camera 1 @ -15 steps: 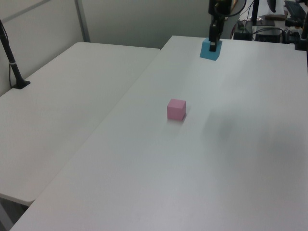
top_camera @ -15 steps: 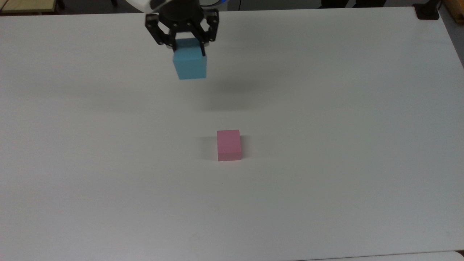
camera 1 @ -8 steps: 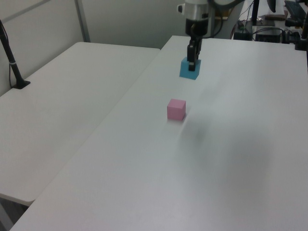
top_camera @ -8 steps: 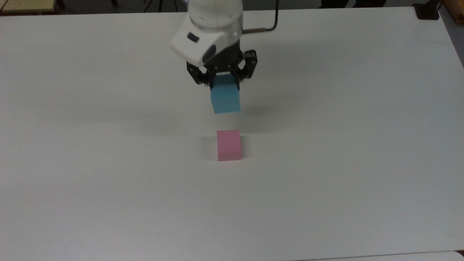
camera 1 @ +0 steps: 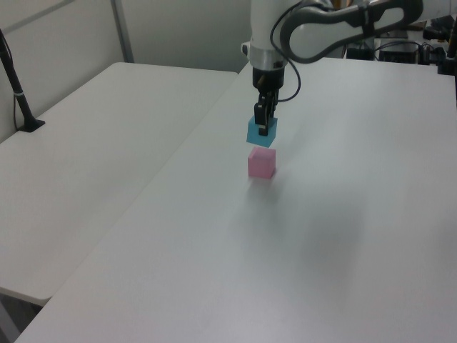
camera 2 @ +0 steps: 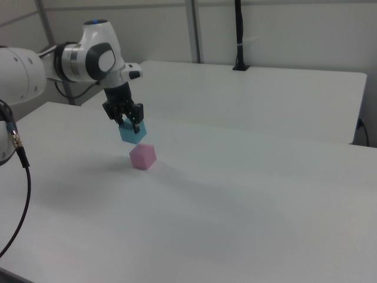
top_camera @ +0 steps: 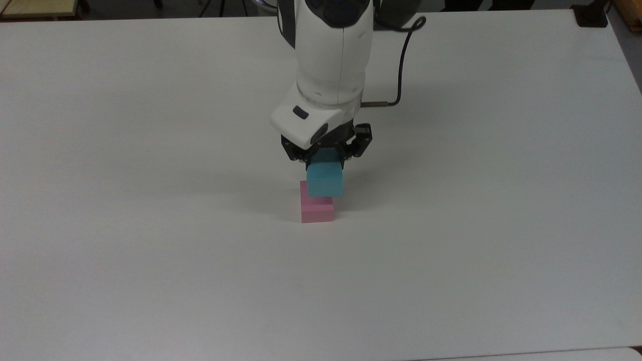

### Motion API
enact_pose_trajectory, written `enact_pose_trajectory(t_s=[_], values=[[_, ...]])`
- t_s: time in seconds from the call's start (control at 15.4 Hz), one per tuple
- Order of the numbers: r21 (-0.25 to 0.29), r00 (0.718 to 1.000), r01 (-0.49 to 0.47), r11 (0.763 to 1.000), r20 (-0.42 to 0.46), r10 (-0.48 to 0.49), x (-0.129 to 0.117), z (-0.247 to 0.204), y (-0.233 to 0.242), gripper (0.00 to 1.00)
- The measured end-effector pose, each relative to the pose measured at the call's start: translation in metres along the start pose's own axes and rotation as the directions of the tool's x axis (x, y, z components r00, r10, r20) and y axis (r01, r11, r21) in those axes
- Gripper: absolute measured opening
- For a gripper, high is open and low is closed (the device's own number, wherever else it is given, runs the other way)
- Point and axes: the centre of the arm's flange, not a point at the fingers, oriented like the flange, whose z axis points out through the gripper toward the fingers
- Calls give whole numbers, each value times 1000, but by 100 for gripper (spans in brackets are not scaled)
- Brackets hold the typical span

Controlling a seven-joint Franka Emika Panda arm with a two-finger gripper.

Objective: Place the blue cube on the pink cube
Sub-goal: 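Carry the light-blue cube over the pink cube and lower it onto it, then open the gripper to release the light-blue cube on the pink cube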

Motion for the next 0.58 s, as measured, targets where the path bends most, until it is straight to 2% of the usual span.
enact_pose_trajectory(t_s=[0.19,0.58], values=[[-30,1000,-6,1000,12,6,2,19,-8,56],[-36,1000,-5,999,22,6,3,29,-10,56]])
